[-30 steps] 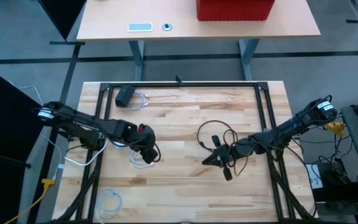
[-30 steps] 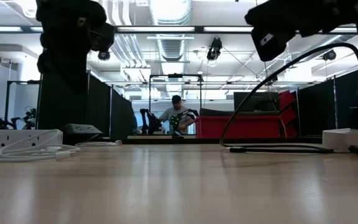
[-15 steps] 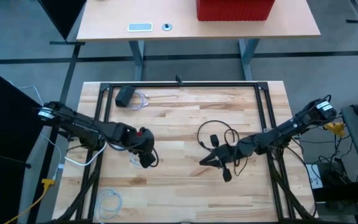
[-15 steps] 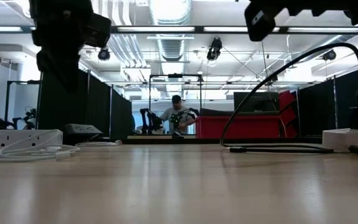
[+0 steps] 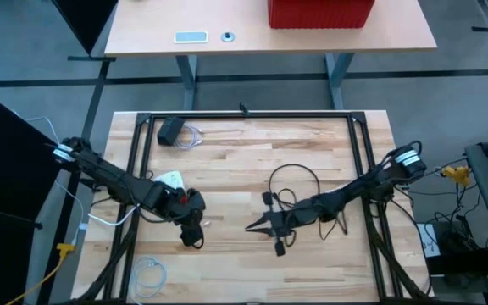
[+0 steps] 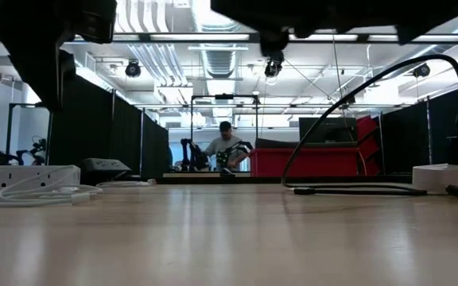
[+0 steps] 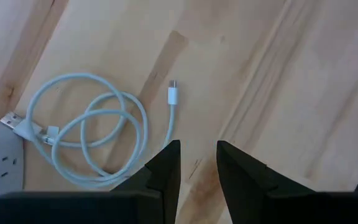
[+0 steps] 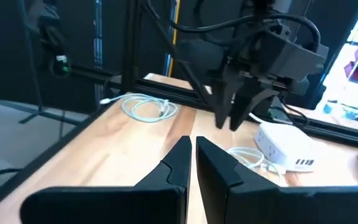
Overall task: Insert USB
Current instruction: Insert the white charger cable into the left white outlet extension
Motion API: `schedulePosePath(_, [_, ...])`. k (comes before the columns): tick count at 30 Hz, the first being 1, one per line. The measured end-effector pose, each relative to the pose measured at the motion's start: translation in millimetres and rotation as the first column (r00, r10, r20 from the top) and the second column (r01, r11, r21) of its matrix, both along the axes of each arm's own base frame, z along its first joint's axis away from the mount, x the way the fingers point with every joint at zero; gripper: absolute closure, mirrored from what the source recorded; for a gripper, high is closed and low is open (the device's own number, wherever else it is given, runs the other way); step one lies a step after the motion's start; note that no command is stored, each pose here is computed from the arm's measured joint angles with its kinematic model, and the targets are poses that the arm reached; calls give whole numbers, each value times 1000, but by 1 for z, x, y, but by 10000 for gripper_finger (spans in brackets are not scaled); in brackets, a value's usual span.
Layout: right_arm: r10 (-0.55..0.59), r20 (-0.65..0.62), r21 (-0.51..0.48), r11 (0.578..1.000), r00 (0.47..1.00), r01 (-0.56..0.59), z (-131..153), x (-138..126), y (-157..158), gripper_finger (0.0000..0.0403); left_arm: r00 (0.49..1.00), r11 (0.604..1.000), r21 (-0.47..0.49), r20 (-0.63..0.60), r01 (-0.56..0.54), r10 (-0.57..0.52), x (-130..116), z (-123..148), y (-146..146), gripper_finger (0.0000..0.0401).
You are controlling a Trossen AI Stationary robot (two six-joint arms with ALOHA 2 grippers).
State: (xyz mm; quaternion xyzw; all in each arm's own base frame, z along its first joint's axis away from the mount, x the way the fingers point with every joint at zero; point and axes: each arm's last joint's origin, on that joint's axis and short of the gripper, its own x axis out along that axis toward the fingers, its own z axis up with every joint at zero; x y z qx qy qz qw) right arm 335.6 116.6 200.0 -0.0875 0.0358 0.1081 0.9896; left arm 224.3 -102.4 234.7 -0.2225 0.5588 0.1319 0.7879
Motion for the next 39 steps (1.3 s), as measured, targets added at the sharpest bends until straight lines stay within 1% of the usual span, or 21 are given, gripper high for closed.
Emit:
schedulePosePath(3, [-25,-35,14,1000,999,25,-1,13,-5,393,1000,997,68,-10,-22,23,-3,-1,3,310])
schedulePosePath(5, [-47,-86,3,999,995,47,-2,21,-10,388,997,989,139,-54,-50,58,-9,-3,7,310])
schedulePosePath(7, [-67,-142,-18,998,988,65,-4,26,-16,374,990,979,189,-105,-72,93,-15,-7,12,310])
schedulePosePath(9, [-83,-181,-32,996,980,78,-4,30,-21,354,987,977,204,-130,-70,97,-18,-13,15,310])
schedulePosePath(13, [-93,-210,-10,996,973,93,-8,35,-25,309,979,972,222,-170,-77,116,-23,-26,19,310])
schedulePosePath(14, [-96,-216,-5,995,972,97,-10,36,-26,298,973,969,224,-176,-106,147,-24,-29,23,310])
schedulePosePath(16, [-101,-221,1,995,970,104,-12,39,-27,279,949,952,220,-188,-211,253,-26,-36,31,310])
schedulePosePath(18, [-107,-225,9,994,968,111,-14,40,-28,264,911,931,193,-221,-308,347,-28,-43,39,310])
schedulePosePath(20, [-111,-233,26,992,966,121,-14,40,-29,253,880,910,142,-234,-389,413,-28,-52,43,310])
schedulePosePath(21, [-113,-233,35,992,966,125,-14,40,-30,249,874,902,117,-225,-415,431,-27,-57,44,310])
schedulePosePath(23, [-114,-236,47,991,965,129,-14,40,-30,242,884,903,57,-187,-425,428,-24,-66,44,310])
schedulePosePath(26, [-114,-237,48,991,965,129,-14,40,-30,236,915,916,-56,-100,-397,390,-17,-77,41,310])
schedulePosePath(29, [-112,-237,49,991,965,127,-14,40,-29,237,928,915,-168,-4,-367,371,-8,-80,37,310])
schedulePosePath(31, [-112,-240,55,990,964,129,-14,40,-29,240,930,914,-203,42,-351,366,-5,-80,36,310])
schedulePosePath(35, [-113,-244,71,988,963,134,-14,40,-29,247,938,927,-241,125,-287,323,4,-74,31,310])
schedulePosePath(39, [-114,-246,71,988,963,135,-15,39,-29,253,956,941,-304,200,-148,215,17,-53,22,310])
